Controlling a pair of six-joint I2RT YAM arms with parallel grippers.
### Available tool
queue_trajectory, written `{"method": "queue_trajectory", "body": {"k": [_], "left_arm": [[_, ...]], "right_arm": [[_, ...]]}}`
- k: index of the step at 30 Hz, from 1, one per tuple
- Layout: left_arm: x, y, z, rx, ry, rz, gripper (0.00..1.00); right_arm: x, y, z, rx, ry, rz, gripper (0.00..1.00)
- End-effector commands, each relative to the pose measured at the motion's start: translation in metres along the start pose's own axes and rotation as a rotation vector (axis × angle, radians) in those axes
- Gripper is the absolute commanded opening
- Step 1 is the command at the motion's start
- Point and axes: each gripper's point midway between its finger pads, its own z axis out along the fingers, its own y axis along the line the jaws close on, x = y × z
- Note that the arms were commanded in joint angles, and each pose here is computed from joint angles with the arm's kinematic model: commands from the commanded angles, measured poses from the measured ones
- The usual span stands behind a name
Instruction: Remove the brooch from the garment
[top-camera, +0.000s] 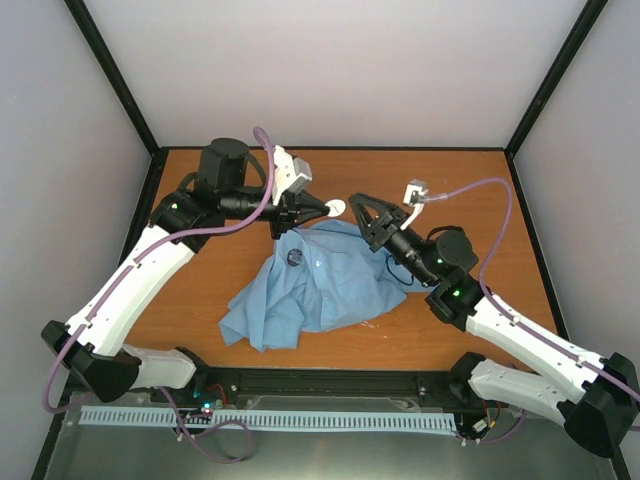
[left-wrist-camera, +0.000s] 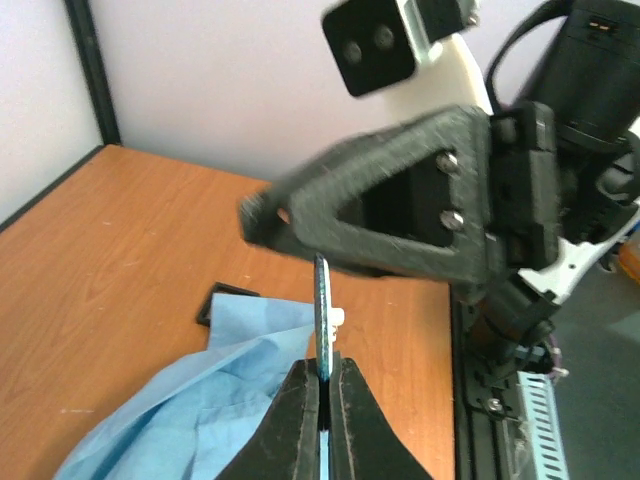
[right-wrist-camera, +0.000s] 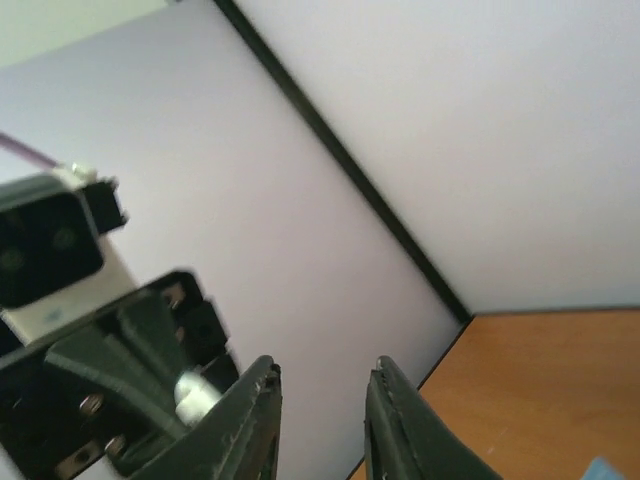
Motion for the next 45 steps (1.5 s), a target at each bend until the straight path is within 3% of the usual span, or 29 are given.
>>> {"method": "queue_trajectory", "body": {"k": [1, 6, 20, 24, 30, 35, 37, 38, 39, 40, 42, 43, 45], "left_arm": [[-0.006, -0.028, -0.006, 0.097, -0.01, -0.006, 0.01], [-0.005, -0.022, -0.005, 0.071, 0.0, -0.014, 0.01], [-0.01, -0.034, -0.005, 0.163, 0.012, -0.038, 0.01], [-0.007, -0.035, -0.005, 0.178, 0.022, -0.033, 0.01], [-0.005, -0.034, -0.001, 0.198, 0.043, -0.055, 0.01], [-0.008, -0.032, -0.001, 0.191, 0.034, -0.051, 0.01], [-0.007, -0.031, -0.001, 0.187, 0.037, -0.054, 0.01], [-0.006, -0.03, 0.0, 0.182, 0.041, -0.057, 0.01], [-0.004, -0.028, 0.001, 0.174, 0.048, -0.06, 0.08], [-0.001, -0.025, 0.003, 0.158, 0.059, -0.06, 0.22], [0.017, -0.011, 0.008, 0.098, 0.114, -0.073, 0.68], [0.029, -0.002, 0.01, 0.059, 0.148, -0.076, 0.76], [0.063, 0.026, 0.012, -0.031, 0.236, -0.104, 0.83]], "right_arm": [[-0.026, -0.006, -0.007, 0.036, -0.121, -0.014, 0.27], [-0.026, 0.015, -0.013, -0.074, -0.089, -0.072, 0.41], [-0.002, 0.045, -0.022, -0.445, 0.278, -0.135, 0.48], [0.002, 0.052, -0.023, -0.501, 0.322, -0.137, 0.48], [0.006, 0.055, -0.024, -0.529, 0.339, -0.121, 0.35], [0.009, 0.049, -0.022, -0.502, 0.347, -0.12, 0.17], [0.007, 0.045, -0.02, -0.468, 0.337, -0.135, 0.03], [0.006, 0.04, -0.018, -0.437, 0.327, -0.144, 0.03], [0.003, 0.034, -0.016, -0.394, 0.312, -0.149, 0.03], [0.001, 0.025, -0.014, -0.337, 0.302, -0.147, 0.03], [-0.005, -0.003, -0.009, -0.183, 0.293, -0.132, 0.03], [-0.005, -0.024, -0.008, -0.085, 0.299, -0.13, 0.03], [-0.008, -0.073, -0.014, 0.154, 0.294, -0.112, 0.03]]}}
